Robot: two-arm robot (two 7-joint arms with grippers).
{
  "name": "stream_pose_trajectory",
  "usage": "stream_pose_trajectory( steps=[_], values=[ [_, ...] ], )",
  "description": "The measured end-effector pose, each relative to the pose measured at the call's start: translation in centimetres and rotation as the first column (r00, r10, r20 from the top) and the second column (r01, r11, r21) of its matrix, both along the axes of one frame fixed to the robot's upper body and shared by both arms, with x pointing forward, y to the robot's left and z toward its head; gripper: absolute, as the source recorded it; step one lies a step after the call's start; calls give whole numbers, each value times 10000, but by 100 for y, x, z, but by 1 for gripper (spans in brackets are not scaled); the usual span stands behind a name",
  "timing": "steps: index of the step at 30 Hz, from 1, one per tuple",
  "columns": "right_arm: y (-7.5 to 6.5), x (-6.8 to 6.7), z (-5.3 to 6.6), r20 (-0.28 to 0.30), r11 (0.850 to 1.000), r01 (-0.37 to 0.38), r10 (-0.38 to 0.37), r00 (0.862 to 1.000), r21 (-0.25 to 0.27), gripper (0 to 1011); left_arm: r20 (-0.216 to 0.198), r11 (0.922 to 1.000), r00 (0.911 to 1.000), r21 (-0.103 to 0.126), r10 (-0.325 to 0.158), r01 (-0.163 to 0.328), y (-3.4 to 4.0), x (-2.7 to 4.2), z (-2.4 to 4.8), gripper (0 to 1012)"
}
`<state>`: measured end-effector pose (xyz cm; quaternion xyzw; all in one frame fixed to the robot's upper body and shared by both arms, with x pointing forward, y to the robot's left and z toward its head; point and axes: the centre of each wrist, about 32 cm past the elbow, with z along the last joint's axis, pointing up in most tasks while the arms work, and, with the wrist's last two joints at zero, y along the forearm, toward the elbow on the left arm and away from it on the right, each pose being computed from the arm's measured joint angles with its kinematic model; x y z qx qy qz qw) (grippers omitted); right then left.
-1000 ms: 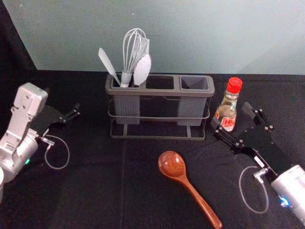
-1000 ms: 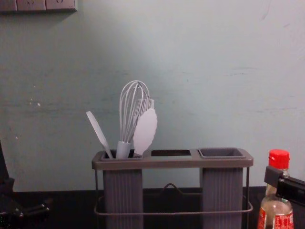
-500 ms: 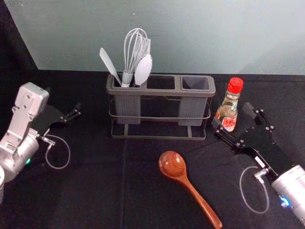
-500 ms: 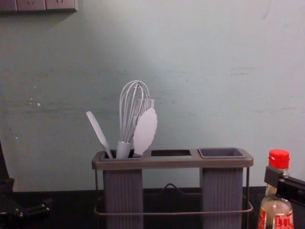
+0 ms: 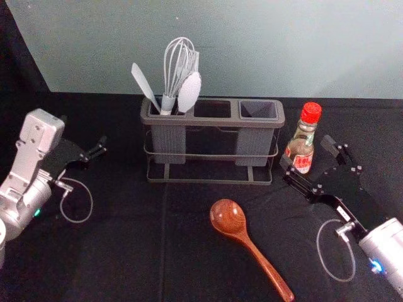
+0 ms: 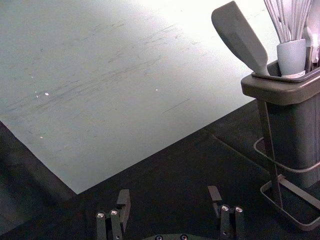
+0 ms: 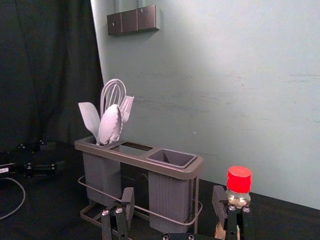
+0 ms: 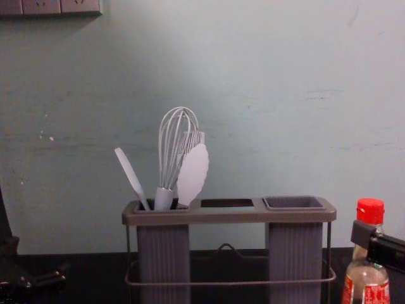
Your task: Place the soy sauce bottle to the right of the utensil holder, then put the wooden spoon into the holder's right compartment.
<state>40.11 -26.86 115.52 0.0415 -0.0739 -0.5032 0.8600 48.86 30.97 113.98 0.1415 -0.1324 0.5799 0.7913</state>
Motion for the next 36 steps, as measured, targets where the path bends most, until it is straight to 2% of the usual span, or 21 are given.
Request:
stream_pose_trajectory(
  steps=[23,25,28,29,31,33,34,35,36],
  values=[
    [0,2,3,-58,10000,-9,9,10000,-13,1002,0,10000,10000,0,0,0,0,0,0,1011],
    [-8,14,26,-240,10000,-83,81,9997,-55,1002,1,10000,10000,0,0,0,0,0,0,1011],
    [-6,33,157,-1065,9989,-278,236,9940,-387,1002,1,10000,10000,0,0,0,0,0,0,1011],
    [-6,33,157,-1065,9989,-278,236,9940,-387,1002,0,10000,10000,0,0,0,0,0,0,1011],
    [18,31,287,-1777,9955,-523,376,9834,-788,1002,1,10000,10000,0,0,0,0,0,0,1011],
    [37,28,348,-2067,9929,-640,422,9775,-1002,1002,1,10000,10000,0,0,0,0,0,0,1011],
    [58,26,411,-2371,9889,-810,497,9702,-1242,1000,1,10000,10000,-1,0,0,0,0,0,1011],
    [58,26,411,-2371,9889,-810,497,9702,-1242,1000,1,10000,10000,0,0,0,0,0,0,1011],
    [86,27,475,-2667,9838,-980,551,9622,-1504,1000,0,10000,10000,0,0,0,0,0,0,1011]
  ],
)
